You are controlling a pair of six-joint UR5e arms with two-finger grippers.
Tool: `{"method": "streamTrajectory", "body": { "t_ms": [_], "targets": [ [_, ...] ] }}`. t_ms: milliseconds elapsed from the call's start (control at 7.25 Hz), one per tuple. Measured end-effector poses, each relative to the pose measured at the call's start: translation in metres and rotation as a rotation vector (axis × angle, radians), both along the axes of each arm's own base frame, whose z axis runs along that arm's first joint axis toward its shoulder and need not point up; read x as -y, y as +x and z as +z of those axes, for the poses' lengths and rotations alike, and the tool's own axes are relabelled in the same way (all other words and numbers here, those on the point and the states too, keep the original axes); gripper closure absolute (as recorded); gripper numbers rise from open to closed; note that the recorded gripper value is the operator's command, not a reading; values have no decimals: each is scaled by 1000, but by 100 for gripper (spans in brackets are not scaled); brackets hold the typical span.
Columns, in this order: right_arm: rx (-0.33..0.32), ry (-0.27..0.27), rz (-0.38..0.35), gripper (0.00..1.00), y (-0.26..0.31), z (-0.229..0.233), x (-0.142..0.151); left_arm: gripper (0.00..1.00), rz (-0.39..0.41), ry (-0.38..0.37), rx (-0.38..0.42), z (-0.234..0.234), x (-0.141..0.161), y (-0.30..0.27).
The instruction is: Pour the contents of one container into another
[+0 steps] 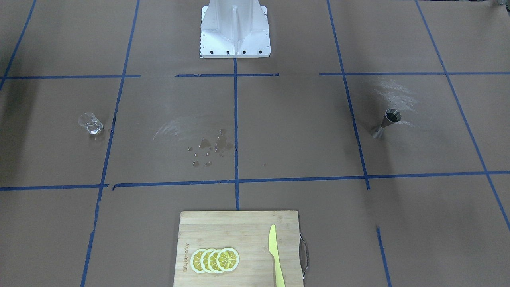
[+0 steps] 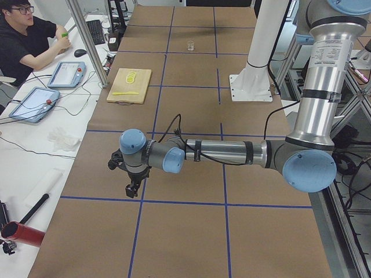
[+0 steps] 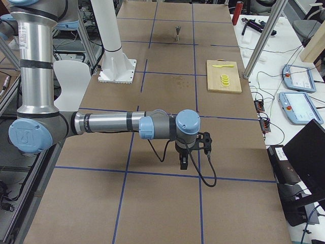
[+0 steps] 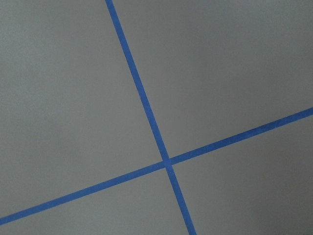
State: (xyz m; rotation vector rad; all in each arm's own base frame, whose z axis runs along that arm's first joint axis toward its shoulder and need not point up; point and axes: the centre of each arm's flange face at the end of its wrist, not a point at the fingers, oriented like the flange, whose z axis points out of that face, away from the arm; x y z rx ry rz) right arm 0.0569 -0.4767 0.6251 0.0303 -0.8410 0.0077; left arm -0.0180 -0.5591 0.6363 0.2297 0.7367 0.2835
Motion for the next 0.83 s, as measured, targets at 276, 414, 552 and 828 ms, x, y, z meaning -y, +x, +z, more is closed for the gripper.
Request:
{"method": "streamTrajectory", "body": {
  "t_ms": [276,414,552,828],
  "targets": [
    [23,-20,9,0,3,9,-1,0,-7,-15,-9,6,-8,-4],
    [26,-21,12,0,4,9,0,0,-20,-20,-12,5,-10,-10],
    [27,-21,16,0,5,9,0,0,-42,-29,-14,4,-11,-19],
    [29,-23,20,0,7,9,0,0,-92,-50,-16,-2,-10,-39]
  ]
}}
